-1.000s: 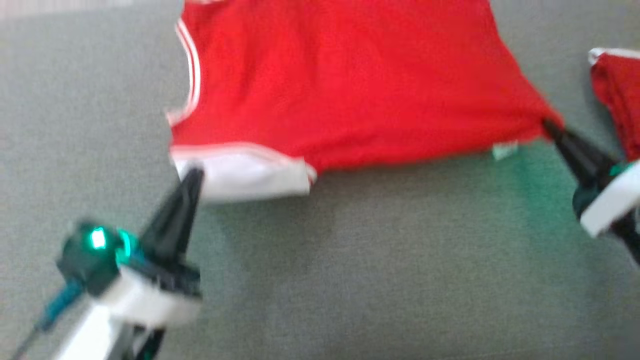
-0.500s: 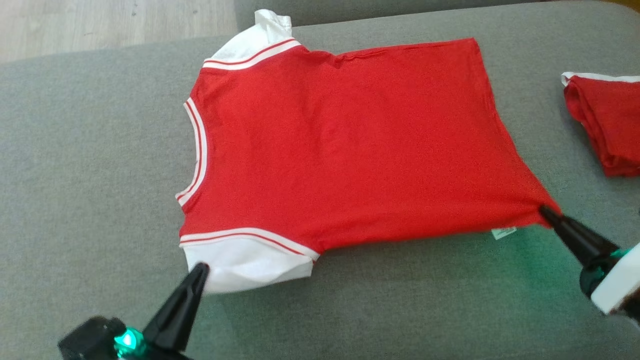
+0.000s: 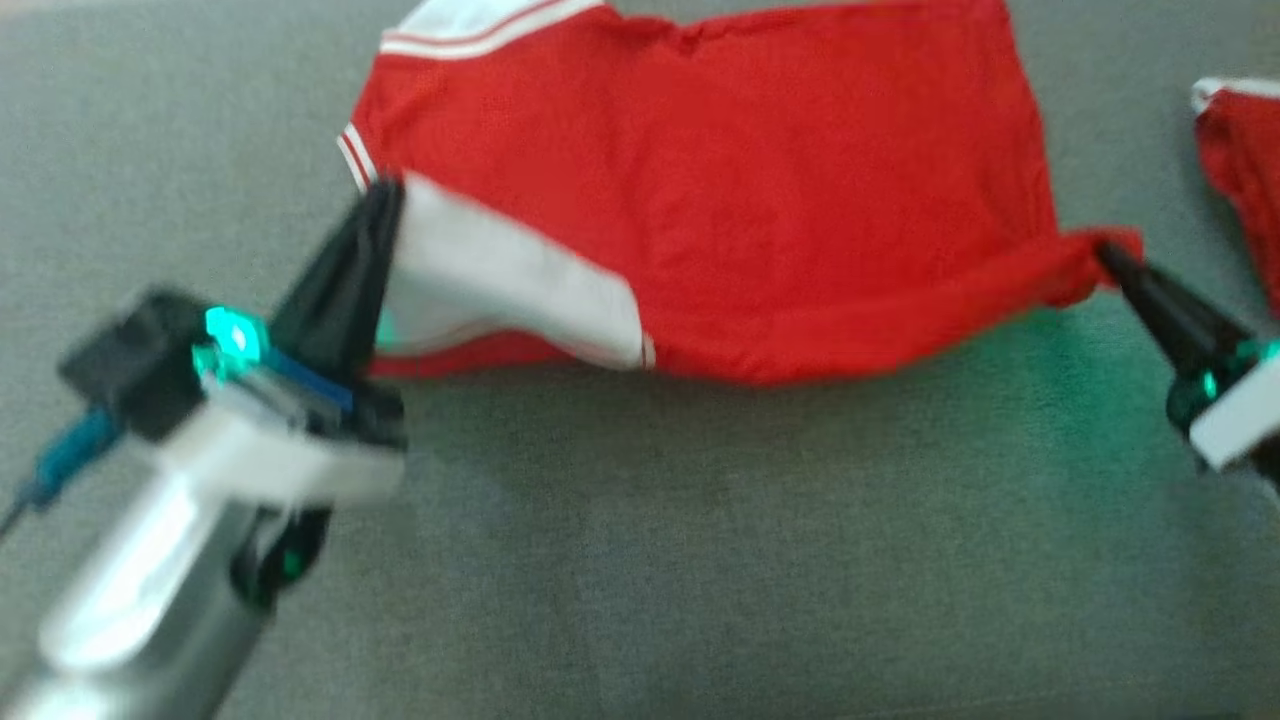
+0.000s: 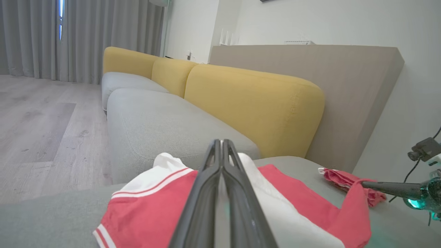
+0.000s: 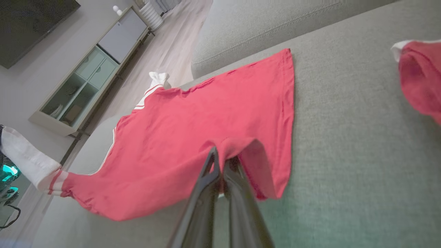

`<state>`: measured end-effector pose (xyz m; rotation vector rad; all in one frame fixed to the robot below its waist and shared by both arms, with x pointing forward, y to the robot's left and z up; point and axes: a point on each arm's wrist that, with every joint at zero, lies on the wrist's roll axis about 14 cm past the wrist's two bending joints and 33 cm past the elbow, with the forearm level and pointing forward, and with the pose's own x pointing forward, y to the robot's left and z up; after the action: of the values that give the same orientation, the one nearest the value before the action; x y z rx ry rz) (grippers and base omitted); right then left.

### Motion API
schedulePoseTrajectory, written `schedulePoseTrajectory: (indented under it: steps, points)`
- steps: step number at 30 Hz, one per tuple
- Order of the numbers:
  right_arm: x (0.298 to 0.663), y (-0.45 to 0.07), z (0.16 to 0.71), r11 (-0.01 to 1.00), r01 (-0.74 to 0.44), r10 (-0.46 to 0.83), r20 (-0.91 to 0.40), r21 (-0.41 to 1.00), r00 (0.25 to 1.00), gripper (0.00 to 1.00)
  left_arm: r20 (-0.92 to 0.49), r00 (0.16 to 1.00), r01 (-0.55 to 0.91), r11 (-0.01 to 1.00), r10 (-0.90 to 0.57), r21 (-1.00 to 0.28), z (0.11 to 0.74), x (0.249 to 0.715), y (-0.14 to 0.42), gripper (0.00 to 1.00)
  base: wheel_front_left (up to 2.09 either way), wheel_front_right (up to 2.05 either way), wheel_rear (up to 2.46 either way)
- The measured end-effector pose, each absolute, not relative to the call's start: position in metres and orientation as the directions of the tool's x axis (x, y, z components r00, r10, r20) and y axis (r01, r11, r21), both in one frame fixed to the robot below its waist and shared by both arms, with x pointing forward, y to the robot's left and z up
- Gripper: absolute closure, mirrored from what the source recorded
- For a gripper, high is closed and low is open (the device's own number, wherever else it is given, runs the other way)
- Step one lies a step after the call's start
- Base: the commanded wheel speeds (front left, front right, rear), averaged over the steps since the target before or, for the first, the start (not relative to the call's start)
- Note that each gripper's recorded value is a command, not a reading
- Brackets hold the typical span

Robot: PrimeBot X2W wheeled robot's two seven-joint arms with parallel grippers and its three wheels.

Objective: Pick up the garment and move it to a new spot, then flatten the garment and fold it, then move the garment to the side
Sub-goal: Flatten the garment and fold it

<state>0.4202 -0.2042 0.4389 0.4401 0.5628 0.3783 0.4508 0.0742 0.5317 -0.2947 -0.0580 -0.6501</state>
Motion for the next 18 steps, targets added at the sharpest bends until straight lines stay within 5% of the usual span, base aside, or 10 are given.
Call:
schedulePoseTrajectory:
  steps: [9,10,11,12,13,14,15,18]
  points:
    - [0.464,-0.205,0.421,0.849,-0.181,0.433,-0.456,0.496,0.778,0.87,0.103,0.811,0.584,0.792,-0.575,-0.179,0.512,0.520,0.067,1.00,0.00,0.00,0.00]
    - [0.466,-0.205,0.420,0.850,-0.179,0.429,-0.454,0.495,0.781,0.82,0.106,0.820,0.572,0.803,-0.562,-0.167,0.512,0.526,0.070,1.00,0.00,0.00,0.00]
    - [0.468,-0.205,0.419,0.852,-0.178,0.426,-0.453,0.493,0.783,0.63,0.111,0.830,0.557,0.814,-0.546,-0.161,0.512,0.531,0.073,1.00,0.00,0.00,0.00]
    - [0.469,-0.205,0.418,0.853,-0.177,0.423,-0.451,0.491,0.786,0.00,0.113,0.838,0.545,0.824,-0.533,-0.155,0.512,0.535,0.076,0.91,0.00,0.00,0.00]
    - [0.470,-0.207,0.417,0.856,-0.173,0.415,-0.446,0.488,0.793,0.00,0.113,0.845,0.535,0.831,-0.523,-0.153,0.511,0.538,0.078,0.46,0.00,0.00,0.00]
    - [0.470,-0.207,0.417,0.858,-0.173,0.409,-0.439,0.483,0.800,0.00,0.111,0.851,0.525,0.836,-0.513,-0.158,0.509,0.539,0.079,0.46,0.00,0.00,0.00]
    - [0.471,-0.207,0.418,0.859,-0.174,0.404,-0.430,0.482,0.807,0.00,0.112,0.859,0.512,0.843,-0.500,-0.165,0.508,0.540,0.081,0.00,0.00,0.00,0.00]
    - [0.473,-0.207,0.426,0.862,-0.187,0.390,-0.381,0.471,0.838,0.00,0.125,0.873,0.488,0.855,-0.472,-0.176,0.511,0.537,0.085,0.00,0.00,0.00,0.00]
